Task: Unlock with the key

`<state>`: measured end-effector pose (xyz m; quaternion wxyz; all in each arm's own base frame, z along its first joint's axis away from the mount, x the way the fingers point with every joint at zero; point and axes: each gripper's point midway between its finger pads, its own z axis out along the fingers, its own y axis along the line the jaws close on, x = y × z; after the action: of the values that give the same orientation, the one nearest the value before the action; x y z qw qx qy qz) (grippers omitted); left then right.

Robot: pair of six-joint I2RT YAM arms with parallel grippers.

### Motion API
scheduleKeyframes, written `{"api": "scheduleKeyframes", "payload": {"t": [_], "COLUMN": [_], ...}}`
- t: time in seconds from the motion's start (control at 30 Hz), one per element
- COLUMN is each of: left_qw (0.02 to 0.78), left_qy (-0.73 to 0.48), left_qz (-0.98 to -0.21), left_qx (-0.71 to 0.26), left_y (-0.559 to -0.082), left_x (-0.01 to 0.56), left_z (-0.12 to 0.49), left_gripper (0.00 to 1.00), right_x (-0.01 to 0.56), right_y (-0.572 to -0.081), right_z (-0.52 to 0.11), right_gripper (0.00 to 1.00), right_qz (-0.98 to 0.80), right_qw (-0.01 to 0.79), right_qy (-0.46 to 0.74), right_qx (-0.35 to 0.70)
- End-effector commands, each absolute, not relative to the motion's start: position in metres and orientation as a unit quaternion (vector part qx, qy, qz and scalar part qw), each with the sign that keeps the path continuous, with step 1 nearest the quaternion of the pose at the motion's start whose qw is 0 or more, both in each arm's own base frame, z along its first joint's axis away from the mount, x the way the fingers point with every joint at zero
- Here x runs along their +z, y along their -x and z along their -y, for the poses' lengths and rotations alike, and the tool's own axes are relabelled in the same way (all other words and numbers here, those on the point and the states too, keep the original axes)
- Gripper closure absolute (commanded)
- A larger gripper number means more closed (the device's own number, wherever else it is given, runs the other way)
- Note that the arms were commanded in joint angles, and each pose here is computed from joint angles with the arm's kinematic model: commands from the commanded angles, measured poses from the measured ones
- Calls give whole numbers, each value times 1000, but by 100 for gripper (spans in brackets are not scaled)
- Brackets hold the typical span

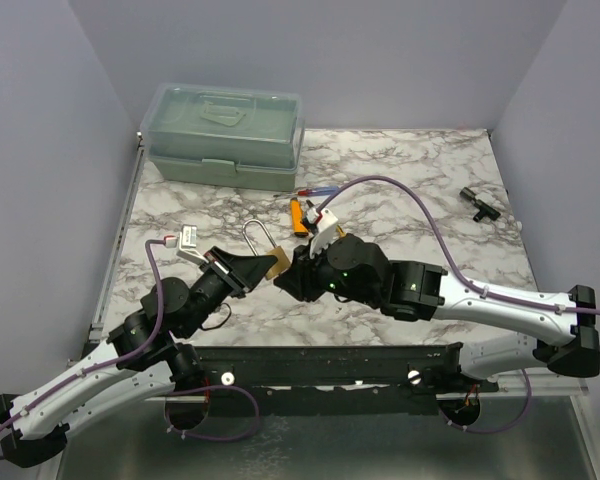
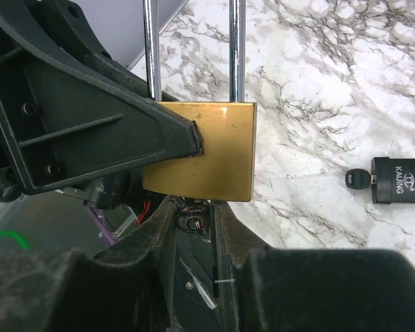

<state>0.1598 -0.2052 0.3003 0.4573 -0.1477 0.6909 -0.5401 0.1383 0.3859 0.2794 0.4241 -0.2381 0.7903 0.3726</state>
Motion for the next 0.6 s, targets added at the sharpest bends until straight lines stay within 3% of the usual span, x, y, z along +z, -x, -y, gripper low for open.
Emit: {"api": "scheduleKeyframes", "payload": {"t": [0.0, 0.57], "left_qw": [451, 445], "left_qy": [107, 71], "left_qz": [-643, -632], "left_qx": [-610, -630], "left_y": [-140, -127], "left_x": [344, 354], "left_z": [212, 216], "left_gripper": [100, 100], "right_x": [310, 326], "right_y": [-132, -133], "right_z": [-393, -385], "right_gripper": [100, 100], "right_qz": [-757, -730], "right_qw": [430, 419], "right_qy": [224, 204], "right_qx": [438, 500]}}
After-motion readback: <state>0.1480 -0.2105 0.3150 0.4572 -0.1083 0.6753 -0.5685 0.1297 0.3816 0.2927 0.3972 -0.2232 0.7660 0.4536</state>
